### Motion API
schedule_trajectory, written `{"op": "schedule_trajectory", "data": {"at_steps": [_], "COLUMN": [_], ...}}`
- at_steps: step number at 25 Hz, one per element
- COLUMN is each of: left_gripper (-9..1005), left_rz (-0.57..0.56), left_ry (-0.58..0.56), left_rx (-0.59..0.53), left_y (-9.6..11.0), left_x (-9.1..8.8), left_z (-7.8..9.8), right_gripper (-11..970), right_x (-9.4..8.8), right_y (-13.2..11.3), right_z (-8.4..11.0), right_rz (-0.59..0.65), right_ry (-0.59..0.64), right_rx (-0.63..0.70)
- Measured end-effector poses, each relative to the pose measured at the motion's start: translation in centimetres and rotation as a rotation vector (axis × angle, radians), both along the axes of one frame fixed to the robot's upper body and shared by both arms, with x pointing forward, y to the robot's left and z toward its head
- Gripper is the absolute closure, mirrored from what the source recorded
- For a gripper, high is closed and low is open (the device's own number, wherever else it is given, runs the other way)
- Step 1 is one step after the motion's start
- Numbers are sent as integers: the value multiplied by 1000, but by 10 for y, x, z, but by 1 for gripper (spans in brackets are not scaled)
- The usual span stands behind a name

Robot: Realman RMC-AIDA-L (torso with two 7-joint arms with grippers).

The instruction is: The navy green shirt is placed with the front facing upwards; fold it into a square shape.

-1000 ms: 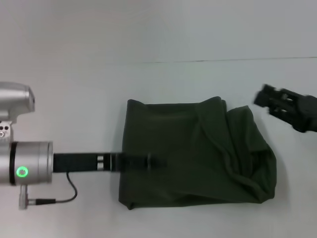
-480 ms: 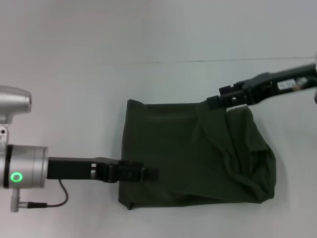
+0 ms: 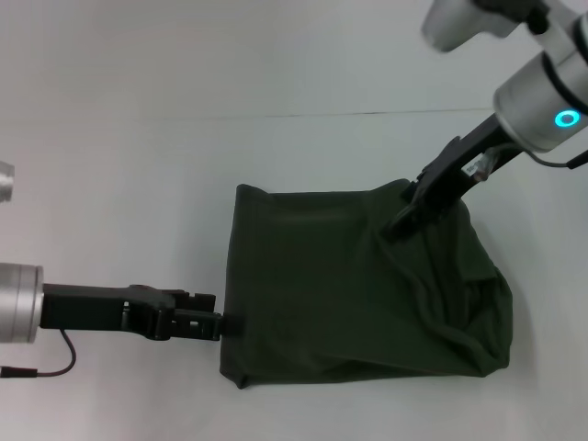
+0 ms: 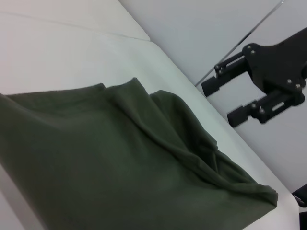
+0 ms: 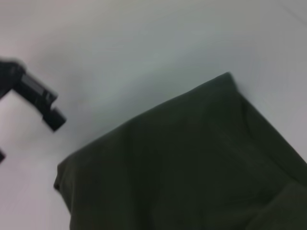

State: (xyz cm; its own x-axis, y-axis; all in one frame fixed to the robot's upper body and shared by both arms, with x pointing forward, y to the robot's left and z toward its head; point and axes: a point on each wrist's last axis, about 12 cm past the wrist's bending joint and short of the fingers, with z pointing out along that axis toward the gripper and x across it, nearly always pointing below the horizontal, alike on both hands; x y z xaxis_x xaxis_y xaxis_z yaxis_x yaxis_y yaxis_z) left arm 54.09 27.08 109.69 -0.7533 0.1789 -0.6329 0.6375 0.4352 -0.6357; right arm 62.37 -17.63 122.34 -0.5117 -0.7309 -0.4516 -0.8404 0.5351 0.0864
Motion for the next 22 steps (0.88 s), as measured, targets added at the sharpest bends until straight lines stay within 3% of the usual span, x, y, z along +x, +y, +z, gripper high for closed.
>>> {"op": "schedule_trajectory", "data": {"at_steps": [9,22], "left_gripper": [44,45], "left_rz": [-9,-6], "left_ry": [-4,-1], "left_rx": [-10,-16], "left_y": [1,-2], "left_x": [-1,-2], "left_z": [1,-1], "right_gripper": [267,276], "right_x": [-10,-15], "right_y": [20,32], "right_z": [-10,-42], "right_rz": [231,234], "right_ry": [-31,32], "right_rx": [-132,-151]}}
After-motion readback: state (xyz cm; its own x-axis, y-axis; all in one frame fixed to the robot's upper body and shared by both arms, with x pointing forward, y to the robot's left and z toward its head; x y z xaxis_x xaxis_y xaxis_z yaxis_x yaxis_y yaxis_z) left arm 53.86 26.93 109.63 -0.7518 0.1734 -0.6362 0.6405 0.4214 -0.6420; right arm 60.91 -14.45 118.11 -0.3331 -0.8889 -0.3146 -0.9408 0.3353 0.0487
